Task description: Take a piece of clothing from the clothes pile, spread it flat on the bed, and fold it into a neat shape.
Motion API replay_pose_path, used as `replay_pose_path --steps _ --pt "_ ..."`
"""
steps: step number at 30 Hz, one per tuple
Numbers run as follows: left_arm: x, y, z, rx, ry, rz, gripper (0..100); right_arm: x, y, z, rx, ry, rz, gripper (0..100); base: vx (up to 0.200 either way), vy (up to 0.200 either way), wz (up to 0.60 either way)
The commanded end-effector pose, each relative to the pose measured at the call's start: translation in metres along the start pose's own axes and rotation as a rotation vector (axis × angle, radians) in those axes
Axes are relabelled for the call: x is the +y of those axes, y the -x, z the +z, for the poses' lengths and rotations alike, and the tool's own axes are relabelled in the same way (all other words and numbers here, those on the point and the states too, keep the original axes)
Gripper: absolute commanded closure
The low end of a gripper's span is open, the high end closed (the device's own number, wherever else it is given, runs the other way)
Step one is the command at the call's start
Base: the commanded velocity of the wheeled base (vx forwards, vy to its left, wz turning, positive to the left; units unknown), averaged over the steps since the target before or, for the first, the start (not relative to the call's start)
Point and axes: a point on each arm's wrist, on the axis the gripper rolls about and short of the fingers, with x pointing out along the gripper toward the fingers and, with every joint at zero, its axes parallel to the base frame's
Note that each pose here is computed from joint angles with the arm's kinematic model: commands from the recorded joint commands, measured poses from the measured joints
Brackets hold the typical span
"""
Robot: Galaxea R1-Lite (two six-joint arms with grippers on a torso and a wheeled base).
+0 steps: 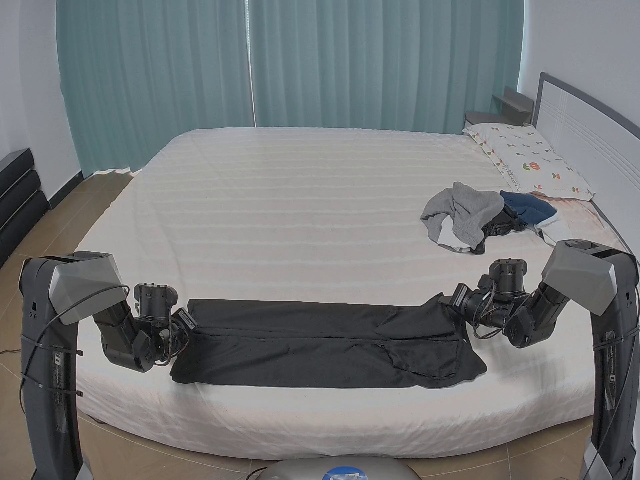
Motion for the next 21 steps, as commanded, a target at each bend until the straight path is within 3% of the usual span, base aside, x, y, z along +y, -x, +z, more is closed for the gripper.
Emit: replay_pose_path --steps 1,8,21 --pt "0.000 0.000 0.001 -0.002 0.003 -0.001 100 -0.006 -0.001 -0.013 -0.007 0.011 0.014 100 0.000 0.000 0.00" --pt "0.000 0.000 0.001 -0.002 0.003 -0.001 100 -0.010 -0.004 -0.018 0.038 0.001 -0.025 100 0.000 0.000 0.00" --pt "0.000 0.000 0.001 -0.002 0.003 -0.001 100 -0.020 -0.016 -0.014 0.015 -0.006 -0.088 100 0.000 0.000 0.00"
